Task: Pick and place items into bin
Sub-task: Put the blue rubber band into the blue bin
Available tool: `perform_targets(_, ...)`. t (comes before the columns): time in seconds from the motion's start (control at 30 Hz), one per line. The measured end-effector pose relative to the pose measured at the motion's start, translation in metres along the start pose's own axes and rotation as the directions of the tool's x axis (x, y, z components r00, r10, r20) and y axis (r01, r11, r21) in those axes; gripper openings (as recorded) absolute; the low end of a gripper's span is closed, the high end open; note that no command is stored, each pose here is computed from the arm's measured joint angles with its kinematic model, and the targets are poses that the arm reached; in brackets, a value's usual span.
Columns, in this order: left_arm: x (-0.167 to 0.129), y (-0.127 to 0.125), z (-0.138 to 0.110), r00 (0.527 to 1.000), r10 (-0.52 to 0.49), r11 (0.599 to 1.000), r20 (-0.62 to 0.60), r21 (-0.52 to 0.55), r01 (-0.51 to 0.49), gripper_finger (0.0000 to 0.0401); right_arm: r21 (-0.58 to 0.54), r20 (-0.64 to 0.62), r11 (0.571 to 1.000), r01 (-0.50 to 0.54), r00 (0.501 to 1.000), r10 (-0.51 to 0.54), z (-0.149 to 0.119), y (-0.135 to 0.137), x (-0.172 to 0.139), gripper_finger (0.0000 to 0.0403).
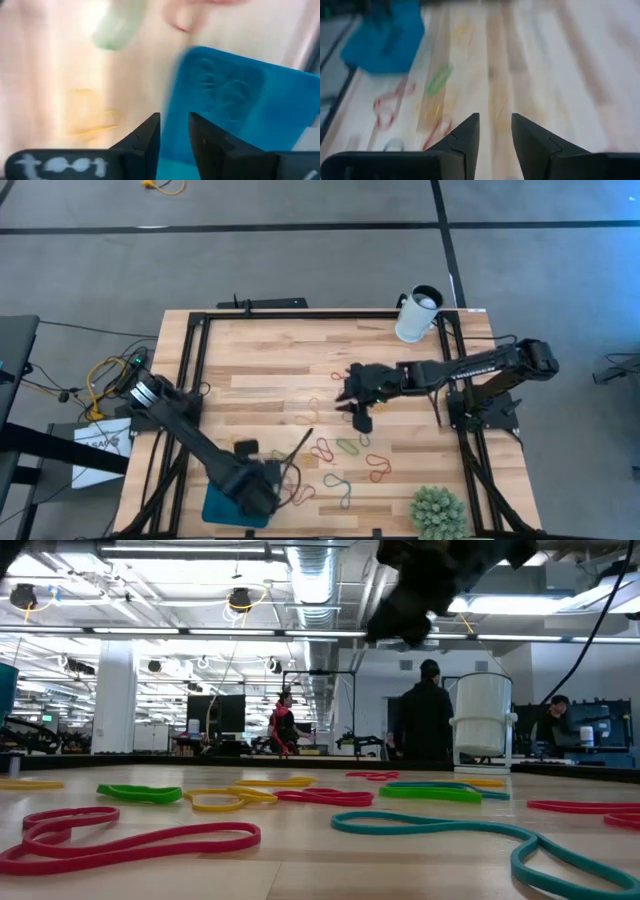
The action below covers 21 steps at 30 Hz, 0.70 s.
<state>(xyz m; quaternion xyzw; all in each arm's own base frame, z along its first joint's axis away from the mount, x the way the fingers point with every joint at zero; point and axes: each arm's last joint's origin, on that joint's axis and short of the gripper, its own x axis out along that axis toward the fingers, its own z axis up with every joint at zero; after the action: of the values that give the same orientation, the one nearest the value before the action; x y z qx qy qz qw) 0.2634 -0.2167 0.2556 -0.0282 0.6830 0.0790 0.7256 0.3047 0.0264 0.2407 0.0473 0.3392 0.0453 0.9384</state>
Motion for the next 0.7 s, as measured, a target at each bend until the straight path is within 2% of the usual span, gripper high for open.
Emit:
perform_targets(0.1,-0.034,0.017,-0.009,0.986,0.108,0.994,0.126,-0.004,-0.109,0.0091,0.027,-0.123,1.000,-0.005,0.992,0.009,-0.013,0.010,0.000,0.0107)
perform_targets(0.17,-0.055,0.032,-0.017,0.964,0.142,0.990,0.223,-0.016,-0.142,0.0091,0.043,-0.195,0.999,0.011,0.981,-0.003,-0.021,0.017,-0.001,0.0107)
perform_targets(0.37,-0.096,0.090,-0.048,0.866,0.228,0.974,0.444,-0.111,-0.199,0.0091,0.116,-0.290,0.974,0.192,0.945,-0.152,-0.035,0.026,0.001,0.0107)
perform_targets(0.5,-0.093,0.122,-0.068,0.773,0.284,0.957,0.568,-0.213,-0.195,0.0091,0.152,-0.367,0.959,0.238,0.915,-0.169,-0.048,0.023,0.024,0.0107)
perform_targets(0.6,-0.075,0.135,-0.081,0.741,0.265,0.962,0.616,-0.222,-0.160,0.0091,0.133,-0.468,0.948,0.289,0.861,-0.197,-0.065,0.015,0.045,0.0107)
perform_targets(0.7,-0.054,0.146,-0.093,0.722,0.225,0.970,0.654,-0.224,-0.099,0.0091,0.150,-0.519,0.930,0.335,0.827,-0.214,-0.071,0.006,0.058,0.0107)
